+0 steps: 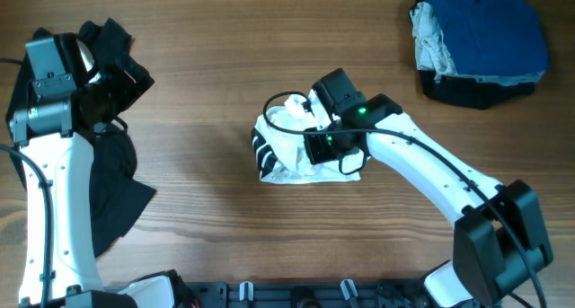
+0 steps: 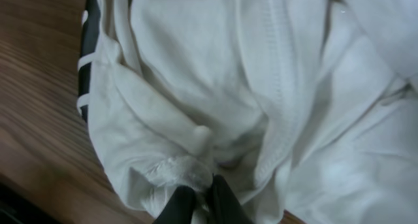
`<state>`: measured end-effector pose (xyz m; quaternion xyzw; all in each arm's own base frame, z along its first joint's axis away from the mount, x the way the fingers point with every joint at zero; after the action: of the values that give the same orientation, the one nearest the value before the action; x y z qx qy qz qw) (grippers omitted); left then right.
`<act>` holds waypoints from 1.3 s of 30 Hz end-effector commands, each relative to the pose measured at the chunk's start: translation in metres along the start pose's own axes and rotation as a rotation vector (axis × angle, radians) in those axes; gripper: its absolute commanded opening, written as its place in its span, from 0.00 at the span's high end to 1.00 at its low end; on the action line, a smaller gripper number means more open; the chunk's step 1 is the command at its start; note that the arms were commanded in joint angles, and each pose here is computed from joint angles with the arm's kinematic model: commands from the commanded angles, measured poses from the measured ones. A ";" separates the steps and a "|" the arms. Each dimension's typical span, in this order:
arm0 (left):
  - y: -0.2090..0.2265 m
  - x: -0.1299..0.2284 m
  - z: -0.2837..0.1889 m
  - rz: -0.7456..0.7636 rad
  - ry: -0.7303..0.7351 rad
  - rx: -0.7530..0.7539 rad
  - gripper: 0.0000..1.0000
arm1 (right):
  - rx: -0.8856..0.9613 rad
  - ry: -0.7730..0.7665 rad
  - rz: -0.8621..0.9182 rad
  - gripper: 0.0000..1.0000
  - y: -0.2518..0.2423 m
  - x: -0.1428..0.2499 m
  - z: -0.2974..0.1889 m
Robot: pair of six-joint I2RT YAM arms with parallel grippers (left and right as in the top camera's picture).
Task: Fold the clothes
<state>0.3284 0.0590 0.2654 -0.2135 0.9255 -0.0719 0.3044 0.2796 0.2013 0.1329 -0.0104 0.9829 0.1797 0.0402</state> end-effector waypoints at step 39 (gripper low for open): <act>0.009 0.002 0.002 0.043 0.012 -0.066 0.00 | 0.038 -0.062 0.027 0.46 -0.022 0.003 -0.036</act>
<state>0.3250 0.0630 0.2626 -0.2091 0.9307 -0.0484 0.2963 0.2666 0.1671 0.1654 0.0327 0.9833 0.1694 0.0574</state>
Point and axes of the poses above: each gripper's point midway between its finger pads, its own z axis out along the fingers, its own y axis along the line the jaws close on, x = y × z, the point moved 6 cm from there along -z, back along the fingers, and after that the axes turned 15 degrees about z, right-handed, at the moved point
